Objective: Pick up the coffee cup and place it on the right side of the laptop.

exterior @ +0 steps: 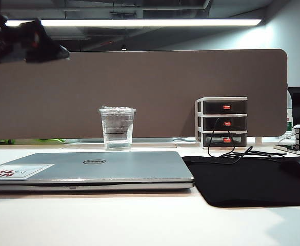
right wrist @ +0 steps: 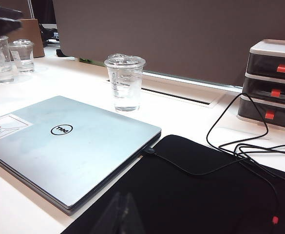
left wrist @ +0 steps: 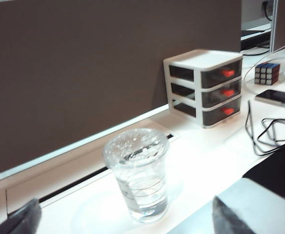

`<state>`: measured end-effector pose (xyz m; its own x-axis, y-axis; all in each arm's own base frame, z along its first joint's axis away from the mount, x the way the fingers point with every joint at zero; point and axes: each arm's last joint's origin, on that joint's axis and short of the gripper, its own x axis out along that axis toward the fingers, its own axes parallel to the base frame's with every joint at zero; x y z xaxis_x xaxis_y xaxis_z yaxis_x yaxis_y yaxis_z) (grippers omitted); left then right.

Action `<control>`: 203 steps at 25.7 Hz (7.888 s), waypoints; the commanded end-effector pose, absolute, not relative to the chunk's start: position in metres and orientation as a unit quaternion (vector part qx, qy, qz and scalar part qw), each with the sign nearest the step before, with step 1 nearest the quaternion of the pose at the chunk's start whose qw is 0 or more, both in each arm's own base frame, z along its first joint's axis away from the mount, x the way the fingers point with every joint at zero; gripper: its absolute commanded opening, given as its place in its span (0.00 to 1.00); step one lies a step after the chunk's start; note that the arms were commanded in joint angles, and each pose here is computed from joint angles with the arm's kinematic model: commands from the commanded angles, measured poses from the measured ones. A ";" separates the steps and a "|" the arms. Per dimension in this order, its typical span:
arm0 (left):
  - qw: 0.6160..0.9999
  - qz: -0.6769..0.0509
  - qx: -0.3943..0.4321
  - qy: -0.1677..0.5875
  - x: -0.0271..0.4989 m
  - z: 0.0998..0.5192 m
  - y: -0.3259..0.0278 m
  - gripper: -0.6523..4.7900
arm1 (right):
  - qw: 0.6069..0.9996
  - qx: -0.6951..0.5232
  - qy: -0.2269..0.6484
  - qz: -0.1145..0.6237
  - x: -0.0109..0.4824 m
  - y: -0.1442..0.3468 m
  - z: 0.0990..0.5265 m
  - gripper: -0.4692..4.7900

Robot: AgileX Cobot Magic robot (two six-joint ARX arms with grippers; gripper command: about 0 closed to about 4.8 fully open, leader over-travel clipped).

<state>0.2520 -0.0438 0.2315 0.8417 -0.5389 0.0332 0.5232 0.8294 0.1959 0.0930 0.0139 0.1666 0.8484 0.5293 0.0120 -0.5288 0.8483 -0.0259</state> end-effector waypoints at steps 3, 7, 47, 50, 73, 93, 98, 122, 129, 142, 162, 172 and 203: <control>0.953 -0.297 0.065 -0.014 0.285 0.209 -0.040 1.00 | 0.961 -0.010 -0.012 0.276 0.093 0.014 0.166 0.09; 0.941 -0.330 0.061 -0.029 0.311 0.198 -0.042 1.00 | 0.961 -0.010 -0.011 0.277 0.093 0.014 0.166 0.09; 0.847 -0.530 0.028 0.031 0.470 0.126 -0.026 1.00 | 0.961 -0.013 0.007 0.277 0.093 0.014 0.161 0.09; 0.848 -0.527 0.035 0.032 0.470 0.120 -0.031 1.00 | 0.961 -0.014 0.007 0.277 0.093 0.014 0.161 0.09; 0.837 -0.544 0.055 0.020 0.508 0.118 -0.071 1.00 | 0.961 -0.023 0.004 0.277 0.093 0.014 0.162 0.09; 0.836 -0.545 0.064 0.003 0.518 0.127 -0.090 1.00 | 0.960 -0.025 0.004 0.277 0.093 0.014 0.161 0.09; 0.839 -0.540 0.069 -0.003 0.518 0.128 -0.096 1.00 | 0.960 -0.025 0.005 0.277 0.093 0.014 0.161 0.09; 0.834 -0.547 0.066 -0.030 0.517 0.136 -0.102 0.79 | 0.960 -0.025 0.005 0.277 0.093 0.014 0.161 0.09; 0.819 -0.571 0.030 -0.048 0.515 0.148 -0.102 0.79 | 0.960 -0.025 0.005 0.277 0.093 0.014 0.161 0.09; 0.748 -0.661 0.016 -0.053 0.491 0.183 -0.164 0.80 | 0.960 -0.024 0.008 0.279 0.093 0.014 0.160 0.09; 0.664 -0.747 0.004 -0.035 0.404 0.162 -0.276 0.79 | 0.959 -0.016 0.033 0.280 0.093 0.014 0.156 0.09; 0.684 -0.727 0.012 -0.057 0.367 0.148 -0.294 0.79 | 0.959 -0.016 0.033 0.280 0.093 0.014 0.156 0.09; 0.710 -0.701 0.059 0.018 0.347 0.120 -0.317 1.00 | 0.959 -0.016 0.033 0.279 0.093 0.014 0.156 0.09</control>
<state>0.3460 -0.3183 0.1163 0.0173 -0.9932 -0.1151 0.9985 0.0112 0.0534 0.0925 0.0142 0.1569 0.8428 0.5329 -0.0760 -0.5349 0.8449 -0.0075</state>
